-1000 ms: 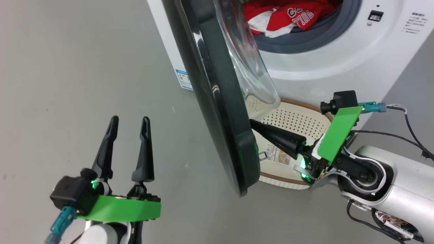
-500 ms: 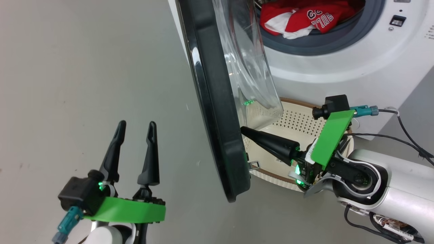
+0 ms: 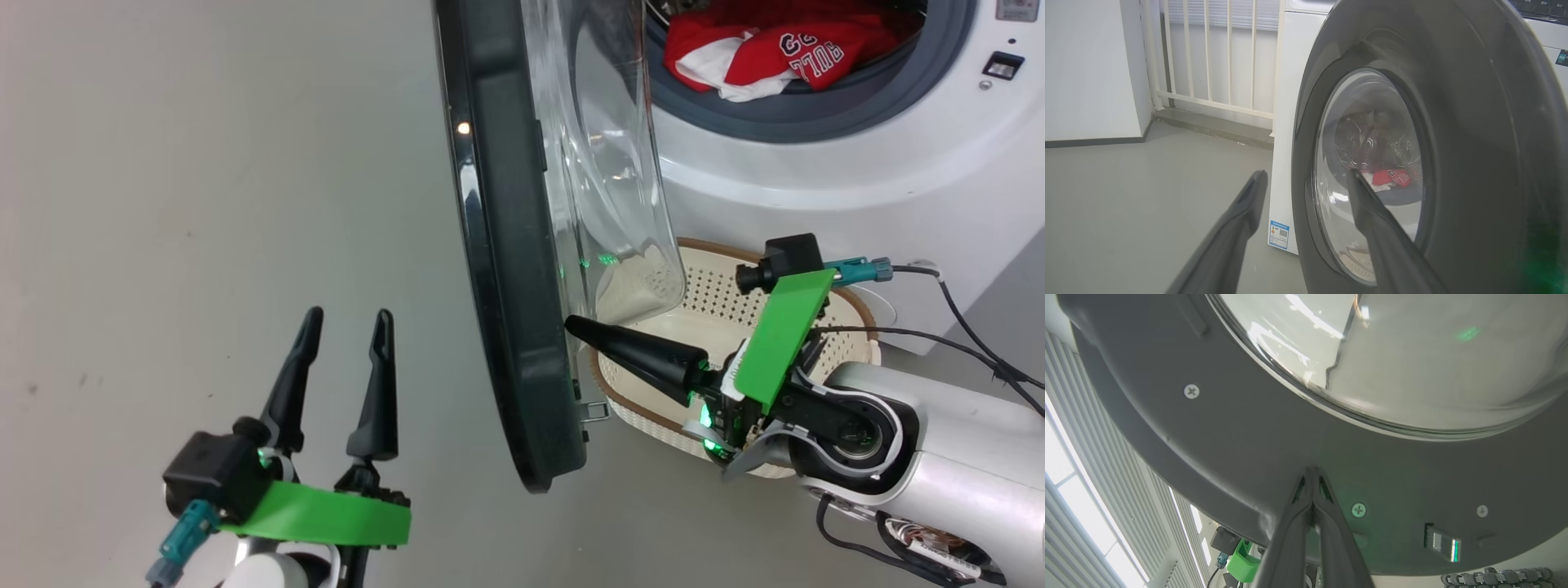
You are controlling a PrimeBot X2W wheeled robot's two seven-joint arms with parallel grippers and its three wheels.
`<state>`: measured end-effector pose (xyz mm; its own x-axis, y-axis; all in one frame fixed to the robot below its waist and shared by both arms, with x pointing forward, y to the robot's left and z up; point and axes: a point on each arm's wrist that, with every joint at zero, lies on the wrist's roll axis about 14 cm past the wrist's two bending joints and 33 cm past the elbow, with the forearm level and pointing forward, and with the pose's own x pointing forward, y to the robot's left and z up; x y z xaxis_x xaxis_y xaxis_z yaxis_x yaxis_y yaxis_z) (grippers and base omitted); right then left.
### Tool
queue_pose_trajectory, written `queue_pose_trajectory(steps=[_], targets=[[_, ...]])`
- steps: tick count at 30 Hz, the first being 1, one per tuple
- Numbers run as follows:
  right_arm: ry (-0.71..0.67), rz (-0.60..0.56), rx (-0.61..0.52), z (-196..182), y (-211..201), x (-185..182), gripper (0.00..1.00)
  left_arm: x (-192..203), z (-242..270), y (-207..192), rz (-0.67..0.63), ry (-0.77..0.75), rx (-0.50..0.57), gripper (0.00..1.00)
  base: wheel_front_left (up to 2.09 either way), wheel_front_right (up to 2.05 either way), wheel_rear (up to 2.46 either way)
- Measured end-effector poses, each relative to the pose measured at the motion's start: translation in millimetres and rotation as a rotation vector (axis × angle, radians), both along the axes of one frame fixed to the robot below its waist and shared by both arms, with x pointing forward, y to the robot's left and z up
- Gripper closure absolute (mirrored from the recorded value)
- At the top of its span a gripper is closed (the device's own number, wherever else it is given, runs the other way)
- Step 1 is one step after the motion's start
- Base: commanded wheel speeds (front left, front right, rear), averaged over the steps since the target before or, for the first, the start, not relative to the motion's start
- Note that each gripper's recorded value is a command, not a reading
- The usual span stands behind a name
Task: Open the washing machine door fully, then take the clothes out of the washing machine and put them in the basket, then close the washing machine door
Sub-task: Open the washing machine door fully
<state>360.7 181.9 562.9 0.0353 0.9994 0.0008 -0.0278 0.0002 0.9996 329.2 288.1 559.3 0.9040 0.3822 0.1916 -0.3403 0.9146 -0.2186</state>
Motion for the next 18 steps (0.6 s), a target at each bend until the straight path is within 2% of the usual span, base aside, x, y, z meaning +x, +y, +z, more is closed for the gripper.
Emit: queue_pose_trajectory(steps=[18], targets=[[-0.018, 0.050, -0.025, -8, 11, -17, 1.00, -9, -7, 2, 0.011, 0.017, -0.020, 0.00, 0.00, 0.00, 0.00]])
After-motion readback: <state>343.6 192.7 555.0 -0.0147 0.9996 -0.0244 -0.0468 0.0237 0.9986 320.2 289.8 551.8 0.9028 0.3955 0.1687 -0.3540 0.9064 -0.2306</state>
